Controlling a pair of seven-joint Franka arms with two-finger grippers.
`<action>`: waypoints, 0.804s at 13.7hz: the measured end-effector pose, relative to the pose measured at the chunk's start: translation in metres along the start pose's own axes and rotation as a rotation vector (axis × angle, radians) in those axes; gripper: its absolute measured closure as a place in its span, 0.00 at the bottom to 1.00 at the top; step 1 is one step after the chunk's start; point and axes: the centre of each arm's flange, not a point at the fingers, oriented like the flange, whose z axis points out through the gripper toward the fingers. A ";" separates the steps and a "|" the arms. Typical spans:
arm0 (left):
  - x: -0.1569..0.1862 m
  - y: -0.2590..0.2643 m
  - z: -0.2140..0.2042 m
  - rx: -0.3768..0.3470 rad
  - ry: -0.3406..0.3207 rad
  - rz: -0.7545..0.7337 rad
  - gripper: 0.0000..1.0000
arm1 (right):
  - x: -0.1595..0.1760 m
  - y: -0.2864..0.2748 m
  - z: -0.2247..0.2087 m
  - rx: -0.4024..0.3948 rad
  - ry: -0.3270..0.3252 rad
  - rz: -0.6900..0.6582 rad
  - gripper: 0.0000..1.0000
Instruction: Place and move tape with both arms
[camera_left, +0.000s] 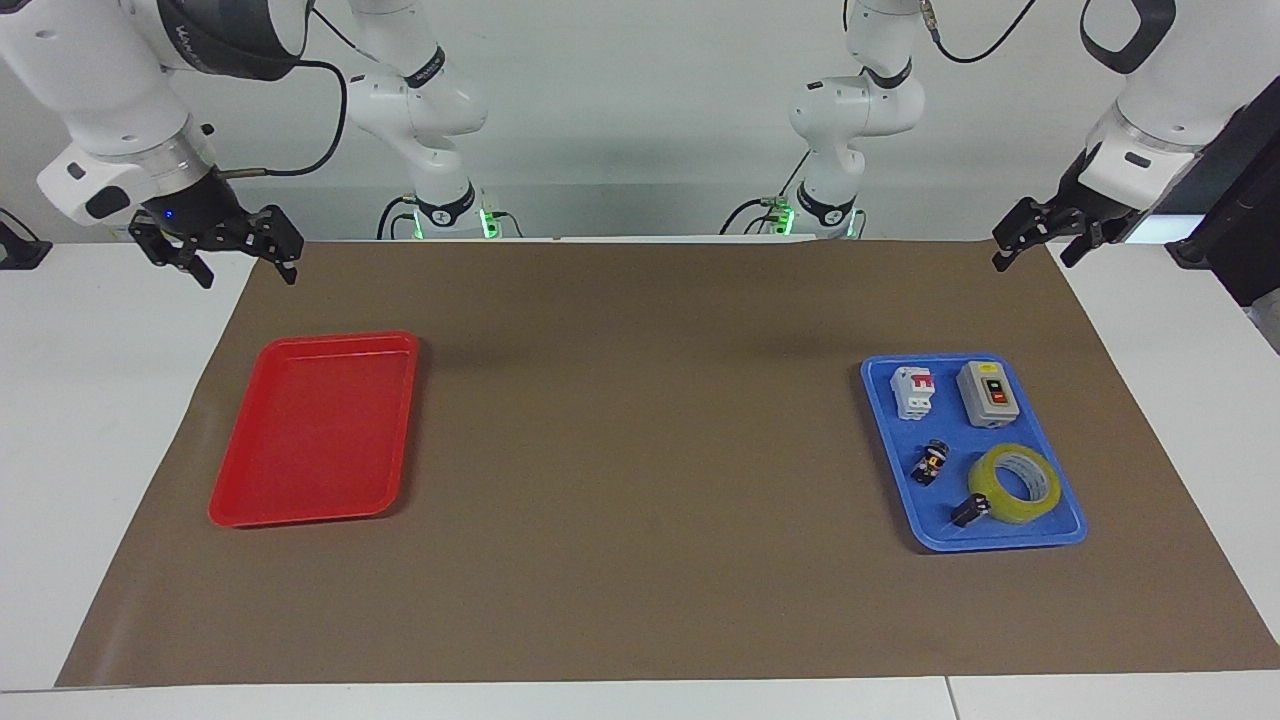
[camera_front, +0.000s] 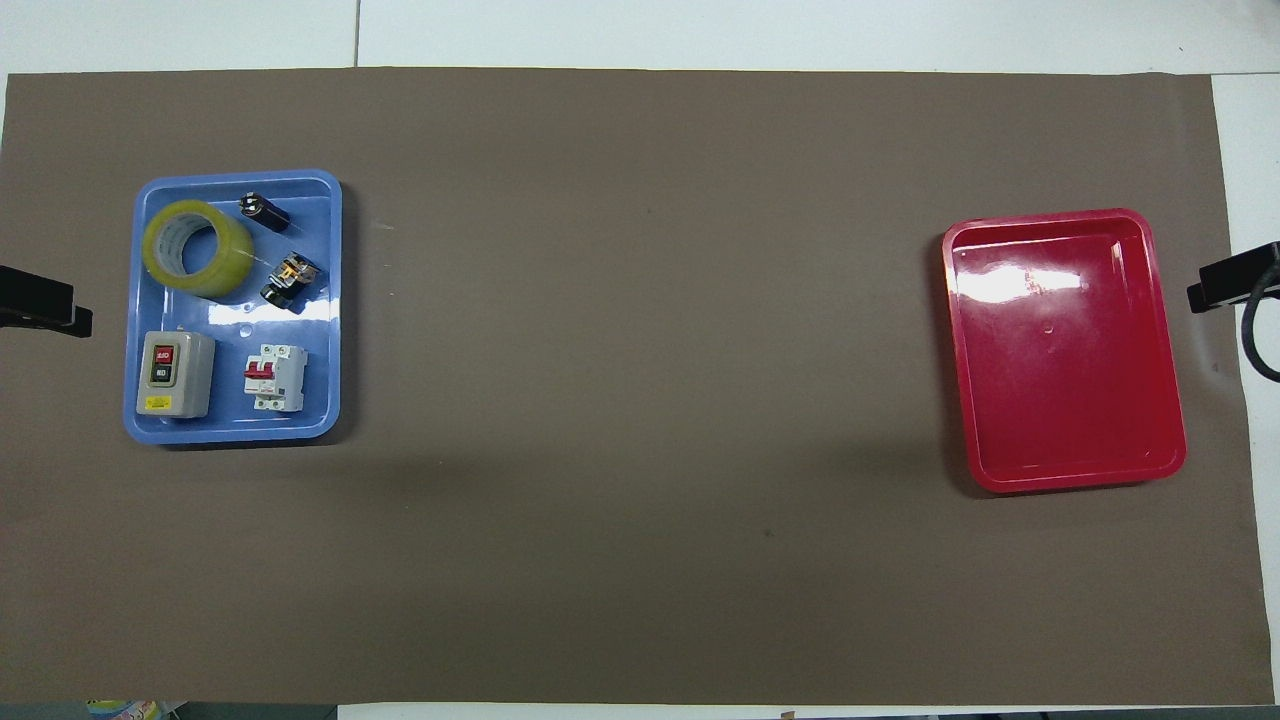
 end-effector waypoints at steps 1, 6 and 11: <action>0.000 0.000 0.000 0.000 0.000 0.000 0.00 | 0.000 0.000 0.000 0.000 0.000 0.000 0.00; 0.000 0.000 0.001 0.000 -0.002 0.000 0.00 | 0.000 0.000 0.000 0.000 0.000 0.000 0.00; 0.000 0.005 0.002 0.000 -0.004 0.007 0.00 | 0.000 0.001 0.000 0.000 0.000 0.003 0.00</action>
